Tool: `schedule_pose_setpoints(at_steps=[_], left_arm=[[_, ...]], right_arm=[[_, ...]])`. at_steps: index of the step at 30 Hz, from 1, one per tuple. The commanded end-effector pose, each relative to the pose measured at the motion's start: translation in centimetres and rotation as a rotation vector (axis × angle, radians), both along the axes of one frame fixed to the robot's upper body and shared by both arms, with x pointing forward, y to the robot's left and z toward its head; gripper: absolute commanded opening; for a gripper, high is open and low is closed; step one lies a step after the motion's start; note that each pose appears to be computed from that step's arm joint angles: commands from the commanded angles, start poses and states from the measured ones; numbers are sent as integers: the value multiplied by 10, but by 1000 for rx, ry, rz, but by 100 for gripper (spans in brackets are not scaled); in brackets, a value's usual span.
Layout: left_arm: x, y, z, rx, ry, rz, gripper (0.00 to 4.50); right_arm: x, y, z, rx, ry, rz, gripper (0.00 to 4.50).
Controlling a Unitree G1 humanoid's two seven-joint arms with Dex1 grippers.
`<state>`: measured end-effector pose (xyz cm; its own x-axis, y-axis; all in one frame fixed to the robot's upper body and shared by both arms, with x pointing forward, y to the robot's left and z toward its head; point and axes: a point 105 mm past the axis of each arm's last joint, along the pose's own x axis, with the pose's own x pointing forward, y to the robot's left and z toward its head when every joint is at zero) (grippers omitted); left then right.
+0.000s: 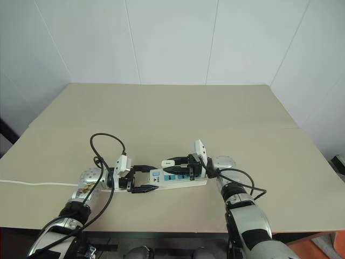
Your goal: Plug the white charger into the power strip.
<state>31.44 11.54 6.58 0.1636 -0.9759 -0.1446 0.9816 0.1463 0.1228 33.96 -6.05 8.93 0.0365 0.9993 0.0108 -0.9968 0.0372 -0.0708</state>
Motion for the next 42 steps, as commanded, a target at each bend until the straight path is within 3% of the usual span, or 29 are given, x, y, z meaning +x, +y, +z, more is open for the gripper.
schedule_pose_setpoints(at_steps=[1, 16, 28, 38, 42], left_arm=[[-3, 2, 8, 10, -37, -33, 322], [-4, 3, 7, 23, -43, -33, 322], [-4, 5, 7, 19, -39, -28, 322], [-5, 6, 6, 27, -39, -26, 322], [-5, 5, 6, 28, -40, -28, 322]], right_arm=[[-11, -36, -57, -191, 238, -88, 110], [-21, -28, -62, -187, 84, -73, 110], [-17, -23, -65, -218, 223, -51, 110], [-20, -25, -62, -213, 180, -24, 441], [-20, -28, -57, -207, 173, -1, 446]])
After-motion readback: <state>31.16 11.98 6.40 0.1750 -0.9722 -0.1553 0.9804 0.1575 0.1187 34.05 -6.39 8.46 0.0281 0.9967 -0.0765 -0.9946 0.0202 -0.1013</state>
